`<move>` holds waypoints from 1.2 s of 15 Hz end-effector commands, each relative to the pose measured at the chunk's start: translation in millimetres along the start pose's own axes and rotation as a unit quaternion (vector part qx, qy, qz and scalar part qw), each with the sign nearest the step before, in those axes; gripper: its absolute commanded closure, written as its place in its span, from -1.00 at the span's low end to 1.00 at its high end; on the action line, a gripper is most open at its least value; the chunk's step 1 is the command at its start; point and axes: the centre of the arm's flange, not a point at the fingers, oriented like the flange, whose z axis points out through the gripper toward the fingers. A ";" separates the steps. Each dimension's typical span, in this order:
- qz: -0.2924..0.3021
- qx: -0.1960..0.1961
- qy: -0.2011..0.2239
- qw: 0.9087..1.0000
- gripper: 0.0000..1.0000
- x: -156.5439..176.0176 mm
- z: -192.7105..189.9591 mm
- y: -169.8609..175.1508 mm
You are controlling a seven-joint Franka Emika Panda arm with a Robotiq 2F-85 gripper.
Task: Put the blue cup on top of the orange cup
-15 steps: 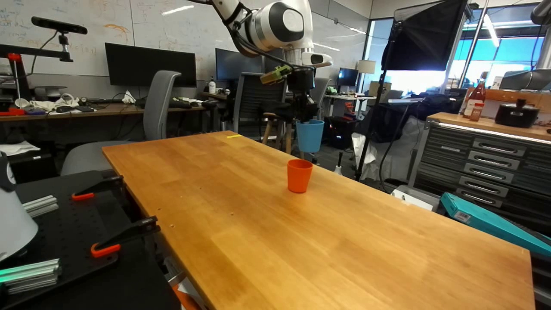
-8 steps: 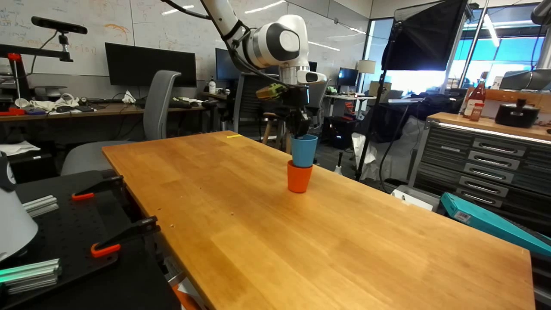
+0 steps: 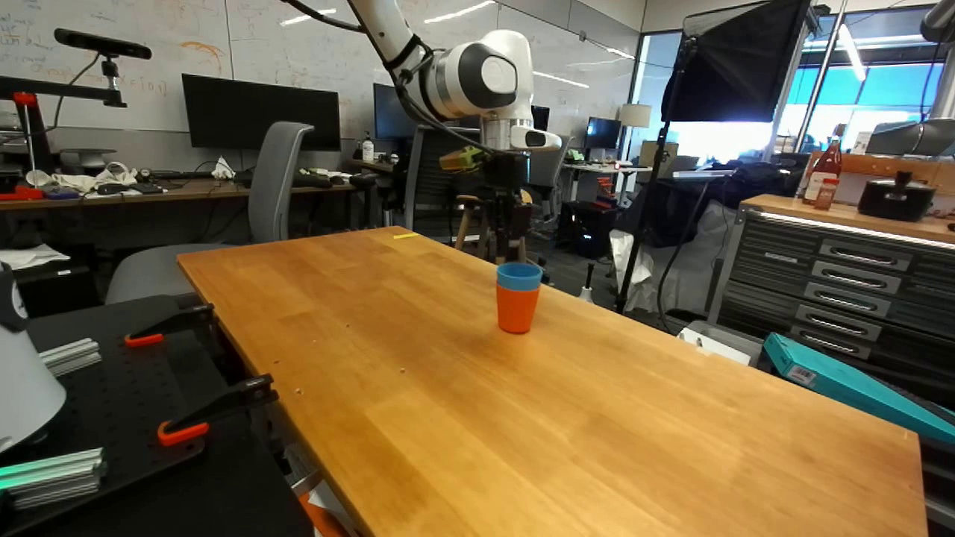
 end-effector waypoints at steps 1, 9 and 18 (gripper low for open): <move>-0.023 0.021 -0.061 0.998 -0.47 1.1 -40.5 -14.1; -0.097 0.057 -0.142 0.983 -1.00 -30.6 -132.5 -28.2; -0.148 0.054 -0.122 0.980 -1.00 -39.9 -161.2 -24.9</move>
